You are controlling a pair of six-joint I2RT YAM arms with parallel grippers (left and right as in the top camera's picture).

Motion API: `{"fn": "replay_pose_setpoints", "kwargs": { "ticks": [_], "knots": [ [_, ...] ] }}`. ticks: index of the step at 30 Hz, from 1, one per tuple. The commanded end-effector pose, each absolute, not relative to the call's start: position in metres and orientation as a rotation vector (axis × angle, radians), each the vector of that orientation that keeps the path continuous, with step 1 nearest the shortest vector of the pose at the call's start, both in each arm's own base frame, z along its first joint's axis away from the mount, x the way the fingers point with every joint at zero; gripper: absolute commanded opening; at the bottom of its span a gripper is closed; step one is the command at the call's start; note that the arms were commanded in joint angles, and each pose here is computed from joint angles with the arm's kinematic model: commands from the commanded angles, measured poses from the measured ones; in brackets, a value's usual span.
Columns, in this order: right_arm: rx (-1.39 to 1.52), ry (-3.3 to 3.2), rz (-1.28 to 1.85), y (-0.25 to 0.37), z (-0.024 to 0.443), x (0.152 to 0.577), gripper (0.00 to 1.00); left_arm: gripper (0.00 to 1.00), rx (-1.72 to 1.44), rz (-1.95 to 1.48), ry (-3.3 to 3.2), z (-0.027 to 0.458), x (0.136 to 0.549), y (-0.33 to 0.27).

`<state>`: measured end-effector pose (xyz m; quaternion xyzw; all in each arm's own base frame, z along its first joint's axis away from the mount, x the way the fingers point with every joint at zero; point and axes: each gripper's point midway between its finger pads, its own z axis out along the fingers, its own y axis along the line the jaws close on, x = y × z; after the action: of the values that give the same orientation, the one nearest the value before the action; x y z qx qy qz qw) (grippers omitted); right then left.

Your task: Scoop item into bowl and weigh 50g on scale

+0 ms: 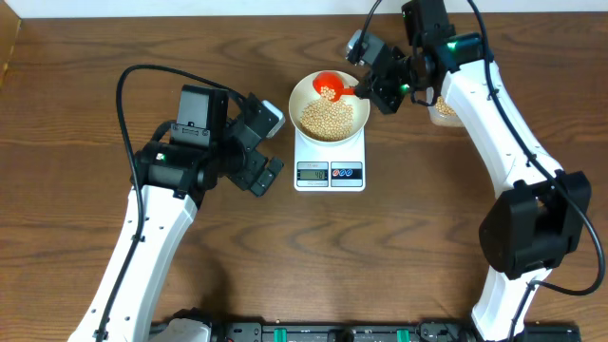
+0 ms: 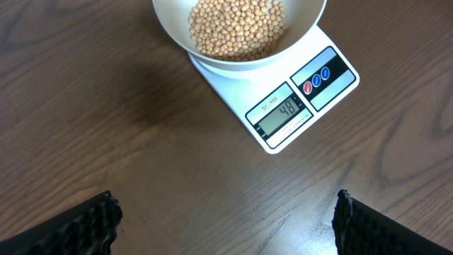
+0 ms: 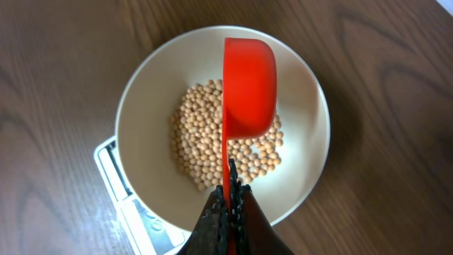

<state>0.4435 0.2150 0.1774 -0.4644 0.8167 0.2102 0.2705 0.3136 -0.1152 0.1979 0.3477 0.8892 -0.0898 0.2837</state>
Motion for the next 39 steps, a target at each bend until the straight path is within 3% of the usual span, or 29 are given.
{"fn": "replay_pose_setpoints", "kwargs": {
  "ticks": [1, 25, 39],
  "knots": [
    [-1.187, 2.171, 0.647, 0.217, 0.199, 0.443, 0.01, 0.98, 0.916, -0.239, 2.389, 0.197, 0.315, -0.114],
    [-1.097, 2.154, 0.773, 0.21, 0.21, 0.446, 0.01, 0.98, 0.916, -0.24, 2.389, 0.197, 0.315, -0.114],
    [-0.823, 2.153, 0.937, 0.154, 0.239, 0.461, 0.01, 0.98, 0.916, -0.239, 2.389, 0.197, 0.315, -0.114]
  ]
}}
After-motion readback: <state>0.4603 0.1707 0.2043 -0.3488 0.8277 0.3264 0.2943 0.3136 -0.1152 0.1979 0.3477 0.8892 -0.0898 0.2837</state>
